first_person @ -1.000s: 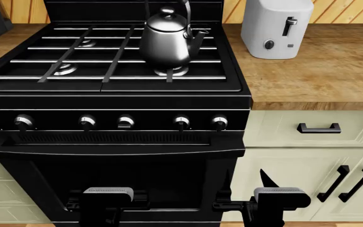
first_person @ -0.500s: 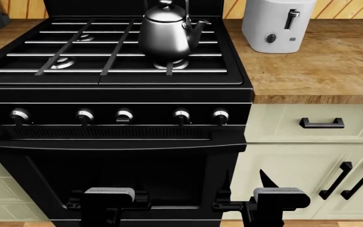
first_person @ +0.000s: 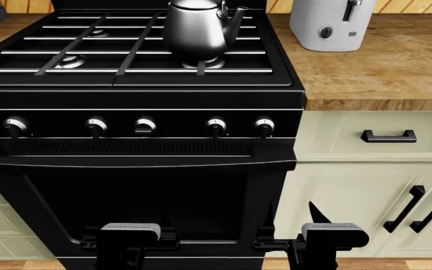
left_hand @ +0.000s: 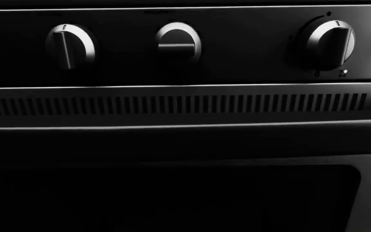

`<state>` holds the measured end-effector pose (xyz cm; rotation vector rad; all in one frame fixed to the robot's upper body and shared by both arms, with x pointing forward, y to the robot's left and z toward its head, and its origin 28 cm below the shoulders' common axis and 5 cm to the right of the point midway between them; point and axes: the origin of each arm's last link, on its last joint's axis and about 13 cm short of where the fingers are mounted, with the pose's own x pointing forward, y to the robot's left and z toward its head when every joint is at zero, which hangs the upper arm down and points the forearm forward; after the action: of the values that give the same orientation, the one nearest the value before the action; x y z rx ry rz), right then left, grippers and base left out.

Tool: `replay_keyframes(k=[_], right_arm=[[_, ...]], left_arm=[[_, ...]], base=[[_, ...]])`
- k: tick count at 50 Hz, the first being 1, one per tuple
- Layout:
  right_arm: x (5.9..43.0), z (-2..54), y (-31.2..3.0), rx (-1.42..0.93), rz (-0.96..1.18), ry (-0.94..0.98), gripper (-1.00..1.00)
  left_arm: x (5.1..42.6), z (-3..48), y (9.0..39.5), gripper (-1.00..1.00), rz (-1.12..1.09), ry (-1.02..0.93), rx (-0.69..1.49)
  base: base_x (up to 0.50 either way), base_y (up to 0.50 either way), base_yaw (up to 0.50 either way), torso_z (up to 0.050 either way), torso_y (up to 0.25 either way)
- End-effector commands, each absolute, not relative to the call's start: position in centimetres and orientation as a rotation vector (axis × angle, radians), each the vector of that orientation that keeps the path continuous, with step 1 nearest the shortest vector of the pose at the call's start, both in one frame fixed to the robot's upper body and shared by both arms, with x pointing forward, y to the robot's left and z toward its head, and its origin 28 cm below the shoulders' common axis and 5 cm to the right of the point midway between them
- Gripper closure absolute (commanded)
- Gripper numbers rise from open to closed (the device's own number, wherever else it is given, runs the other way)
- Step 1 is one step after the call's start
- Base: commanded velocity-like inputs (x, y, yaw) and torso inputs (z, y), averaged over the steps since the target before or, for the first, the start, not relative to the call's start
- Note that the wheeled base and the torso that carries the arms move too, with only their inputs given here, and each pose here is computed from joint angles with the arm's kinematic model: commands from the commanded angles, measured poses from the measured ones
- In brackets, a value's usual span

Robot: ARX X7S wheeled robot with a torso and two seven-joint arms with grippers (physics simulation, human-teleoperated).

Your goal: Turn on the front right burner of the stove.

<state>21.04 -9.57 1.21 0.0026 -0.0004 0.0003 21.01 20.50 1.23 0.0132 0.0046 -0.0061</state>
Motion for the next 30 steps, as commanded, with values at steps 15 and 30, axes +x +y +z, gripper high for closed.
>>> replay_keyframes(k=[15, 30], right_arm=[[21.1, 1.2, -9.6, 0.001, -0.002, 0.0, -1.0], [21.1, 4.1, -9.1, 0.007, -0.059, -0.044, -1.0]], left_arm=[[20.9, 1.3, 20.5, -1.0, -0.01, 0.005, 0.011], [21.0, 1.2, 20.5, -1.0, -0.006, 0.01, 0.009]], base=[[0.0, 0.0, 0.0, -0.039, 0.0], [0.0, 0.0, 0.0, 0.0, 0.0]])
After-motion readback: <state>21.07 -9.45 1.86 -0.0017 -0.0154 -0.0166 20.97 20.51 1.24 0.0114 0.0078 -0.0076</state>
